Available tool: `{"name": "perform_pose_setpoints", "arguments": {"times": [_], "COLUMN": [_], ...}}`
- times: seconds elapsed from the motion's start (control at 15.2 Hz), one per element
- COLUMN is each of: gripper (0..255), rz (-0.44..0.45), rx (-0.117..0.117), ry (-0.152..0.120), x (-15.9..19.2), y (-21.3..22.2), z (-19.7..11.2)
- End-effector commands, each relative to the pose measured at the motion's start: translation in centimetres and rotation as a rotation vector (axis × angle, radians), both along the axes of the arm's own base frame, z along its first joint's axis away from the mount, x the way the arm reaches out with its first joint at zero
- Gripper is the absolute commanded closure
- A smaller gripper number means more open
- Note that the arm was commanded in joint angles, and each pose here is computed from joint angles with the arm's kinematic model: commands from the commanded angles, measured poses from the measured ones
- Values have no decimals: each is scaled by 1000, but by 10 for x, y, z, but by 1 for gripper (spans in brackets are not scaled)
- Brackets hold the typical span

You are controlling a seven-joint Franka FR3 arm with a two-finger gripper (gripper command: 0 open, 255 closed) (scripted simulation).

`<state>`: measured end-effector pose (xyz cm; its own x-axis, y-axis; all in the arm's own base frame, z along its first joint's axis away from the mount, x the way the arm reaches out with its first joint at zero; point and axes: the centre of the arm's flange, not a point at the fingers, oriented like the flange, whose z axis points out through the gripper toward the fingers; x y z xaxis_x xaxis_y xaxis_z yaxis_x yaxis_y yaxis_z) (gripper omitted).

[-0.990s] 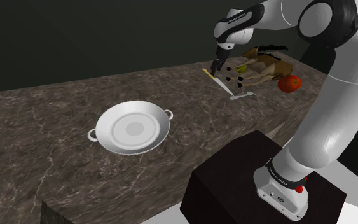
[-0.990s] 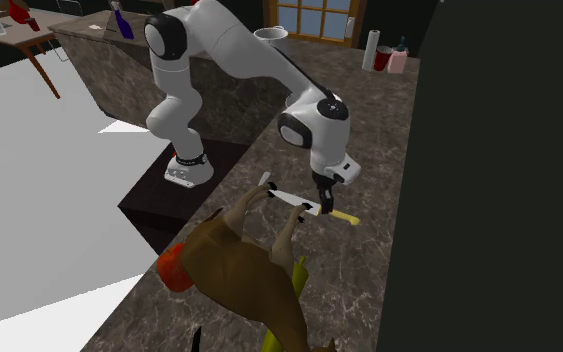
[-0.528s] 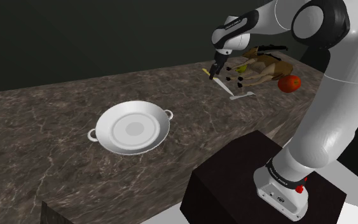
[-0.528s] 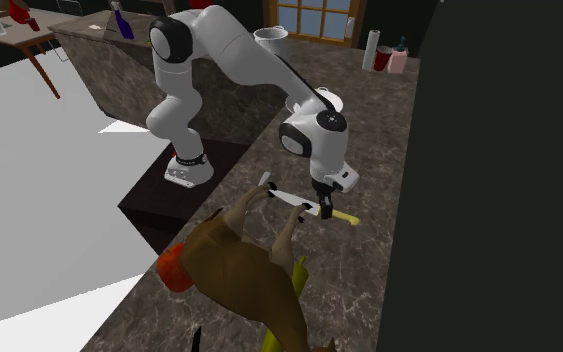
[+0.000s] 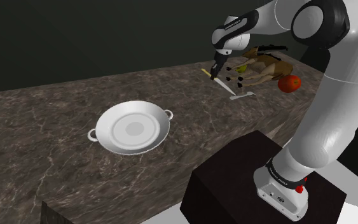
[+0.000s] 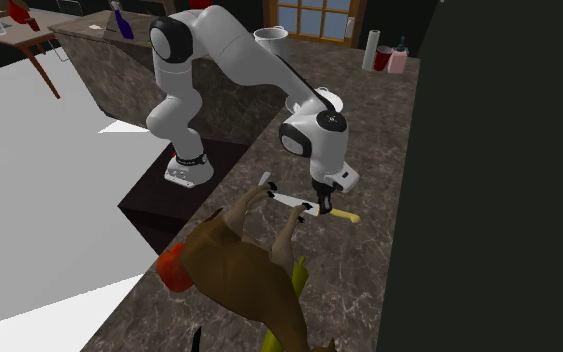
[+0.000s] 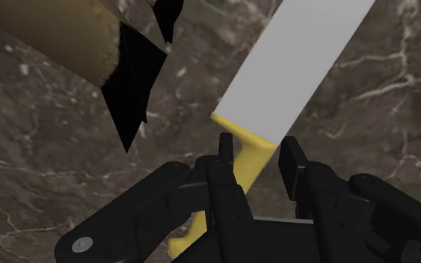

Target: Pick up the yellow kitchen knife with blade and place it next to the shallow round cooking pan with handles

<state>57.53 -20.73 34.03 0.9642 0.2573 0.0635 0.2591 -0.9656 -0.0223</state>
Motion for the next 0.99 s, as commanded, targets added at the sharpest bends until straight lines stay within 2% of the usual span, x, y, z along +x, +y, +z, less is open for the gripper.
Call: {"name": "perform_pose_setpoints", "arguments": {"times": [0.0,0.4,0.92], "gripper": [255,255,255], "rz": [0,0,0], "rx": [0,0,0], "ry": [0,0,0], "x": [0,0,0], "y": [0,0,0], "z": [0,0,42]}}
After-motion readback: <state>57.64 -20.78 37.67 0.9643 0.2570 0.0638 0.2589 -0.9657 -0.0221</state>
